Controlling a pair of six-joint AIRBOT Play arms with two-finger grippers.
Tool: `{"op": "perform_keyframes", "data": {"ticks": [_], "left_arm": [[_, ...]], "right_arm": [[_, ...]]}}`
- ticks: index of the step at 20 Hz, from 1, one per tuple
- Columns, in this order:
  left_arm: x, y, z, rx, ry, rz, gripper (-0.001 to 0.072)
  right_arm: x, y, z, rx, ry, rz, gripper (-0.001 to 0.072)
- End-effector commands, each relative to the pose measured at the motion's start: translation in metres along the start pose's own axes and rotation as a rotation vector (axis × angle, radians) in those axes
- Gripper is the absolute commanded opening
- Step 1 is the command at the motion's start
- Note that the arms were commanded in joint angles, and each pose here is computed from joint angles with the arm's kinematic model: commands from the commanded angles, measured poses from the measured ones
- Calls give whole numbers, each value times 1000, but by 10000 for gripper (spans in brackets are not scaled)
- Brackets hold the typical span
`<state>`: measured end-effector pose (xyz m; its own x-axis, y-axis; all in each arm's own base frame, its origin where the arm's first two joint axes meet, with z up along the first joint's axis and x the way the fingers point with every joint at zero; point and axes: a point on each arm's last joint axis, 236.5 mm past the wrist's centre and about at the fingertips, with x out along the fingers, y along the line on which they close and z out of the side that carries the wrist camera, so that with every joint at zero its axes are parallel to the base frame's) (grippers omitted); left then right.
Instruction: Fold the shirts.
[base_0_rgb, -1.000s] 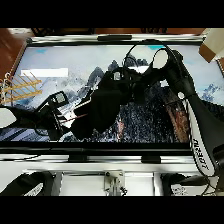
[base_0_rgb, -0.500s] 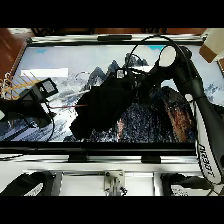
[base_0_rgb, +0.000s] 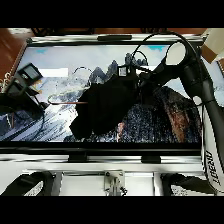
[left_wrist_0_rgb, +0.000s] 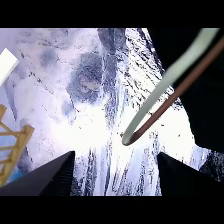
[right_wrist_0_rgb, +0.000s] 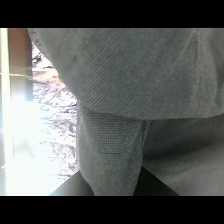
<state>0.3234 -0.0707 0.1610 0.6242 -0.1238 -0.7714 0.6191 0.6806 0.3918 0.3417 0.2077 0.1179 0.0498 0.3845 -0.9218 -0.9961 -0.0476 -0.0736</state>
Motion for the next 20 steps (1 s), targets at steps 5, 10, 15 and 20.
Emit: {"op": "perform_keyframes", "data": {"ticks": [5,10,15,20], "left_arm": [[-52,81,-24,-642,-223,158,594],[44,-30,-41,-1088,-172,-293,476],[82,-103,11,-1093,-308,-459,465],[103,-137,60,-997,-408,-419,535]], "right_arm": [[-21,4,-3,119,3,-42,74],[-21,7,-4,217,7,-32,74],[-21,7,-4,225,6,-33,74],[-21,7,-4,254,6,-32,75]]}}
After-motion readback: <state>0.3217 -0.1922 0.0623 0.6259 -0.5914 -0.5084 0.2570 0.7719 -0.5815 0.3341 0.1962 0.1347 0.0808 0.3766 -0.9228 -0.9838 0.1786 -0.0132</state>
